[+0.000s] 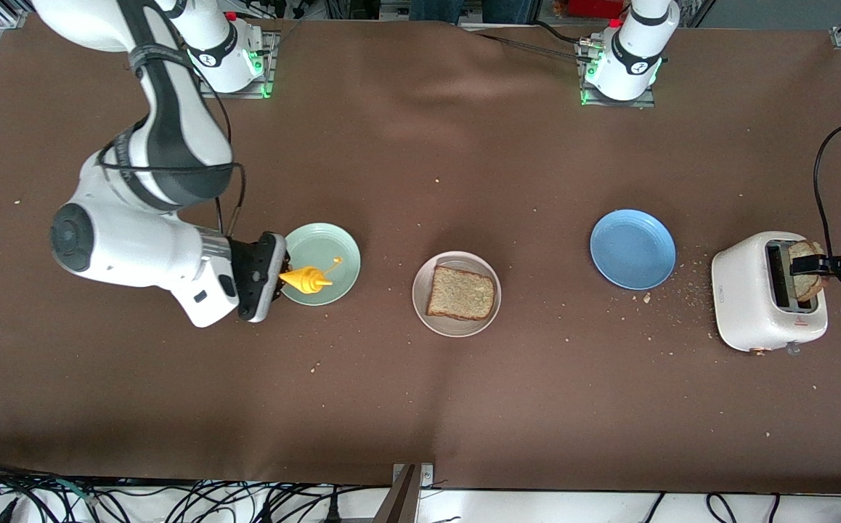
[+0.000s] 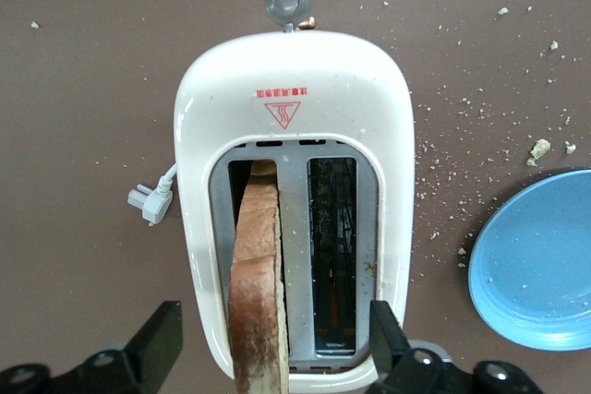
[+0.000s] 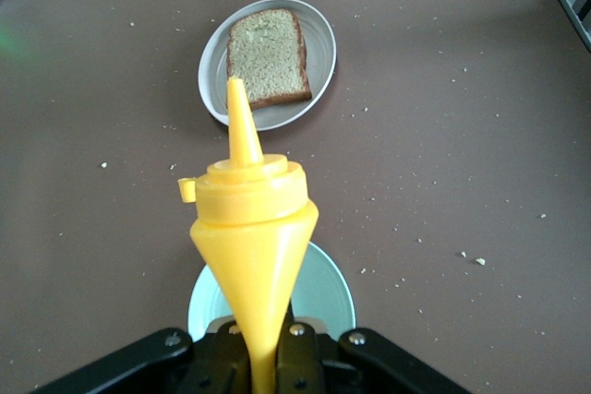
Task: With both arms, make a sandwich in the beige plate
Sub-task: 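Return the bottle with the right gripper while the left gripper grasps toast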
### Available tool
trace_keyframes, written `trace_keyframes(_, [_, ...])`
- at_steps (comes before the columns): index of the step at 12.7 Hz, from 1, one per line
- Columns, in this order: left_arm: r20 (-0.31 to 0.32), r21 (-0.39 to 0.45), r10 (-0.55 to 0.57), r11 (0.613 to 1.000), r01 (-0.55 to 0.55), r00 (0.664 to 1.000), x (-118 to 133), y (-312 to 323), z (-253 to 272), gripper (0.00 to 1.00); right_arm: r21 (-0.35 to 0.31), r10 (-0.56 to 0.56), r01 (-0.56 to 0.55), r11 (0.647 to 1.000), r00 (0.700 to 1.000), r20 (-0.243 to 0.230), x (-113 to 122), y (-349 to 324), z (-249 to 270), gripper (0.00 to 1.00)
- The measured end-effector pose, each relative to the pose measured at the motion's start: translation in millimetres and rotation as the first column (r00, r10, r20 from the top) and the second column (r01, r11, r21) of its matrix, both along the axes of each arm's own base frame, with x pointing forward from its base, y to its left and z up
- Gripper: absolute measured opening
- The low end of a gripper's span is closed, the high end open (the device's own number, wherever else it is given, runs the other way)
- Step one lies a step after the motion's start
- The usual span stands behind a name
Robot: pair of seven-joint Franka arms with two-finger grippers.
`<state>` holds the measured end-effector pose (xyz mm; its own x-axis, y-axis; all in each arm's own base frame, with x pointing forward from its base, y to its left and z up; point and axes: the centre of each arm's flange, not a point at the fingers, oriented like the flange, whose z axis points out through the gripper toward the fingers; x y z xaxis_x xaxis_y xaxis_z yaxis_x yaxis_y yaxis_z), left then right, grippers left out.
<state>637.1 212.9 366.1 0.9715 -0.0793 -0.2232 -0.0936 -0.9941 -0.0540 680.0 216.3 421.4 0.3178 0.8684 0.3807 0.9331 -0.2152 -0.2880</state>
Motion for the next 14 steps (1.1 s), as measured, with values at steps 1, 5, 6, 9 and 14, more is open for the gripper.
trace_keyframes(1, [-0.009,-0.002,0.005,1.0,-0.005,1.0,-1.7,2.6,-5.4,0.68,0.064,0.032,-0.031,0.997,0.999,-0.018,1.8,-22.9,-7.6,0.05])
trace_keyframes(5, [-0.008,0.035,-0.016,0.999,0.016,1.0,-1.1,7.8,3.5,0.24,0.305,0.185,-0.175,0.936,0.983,-0.004,-7.6,-95.2,-59.0,0.05])
trace_keyframes(6, [-0.002,0.058,-0.028,0.998,0.028,1.0,0.9,7.5,16.5,0.14,0.368,0.211,-0.2,0.908,0.977,0.01,-12.7,-112.9,-74.1,0.05])
trace_keyframes(9, [0.017,0.072,-0.033,0.997,0.032,0.999,2.8,1.1,69.7,0.11,0.554,0.27,-0.26,0.791,0.961,0.064,-30.6,-160.3,-119.1,0.05])
trace_keyframes(14, [0.038,0.027,-0.094,0.995,0.093,0.995,-6.0,-64.7,150.5,0.09,0.713,0.304,-0.36,0.601,0.929,0.212,-65.2,-203.1,-222.2,0.05])
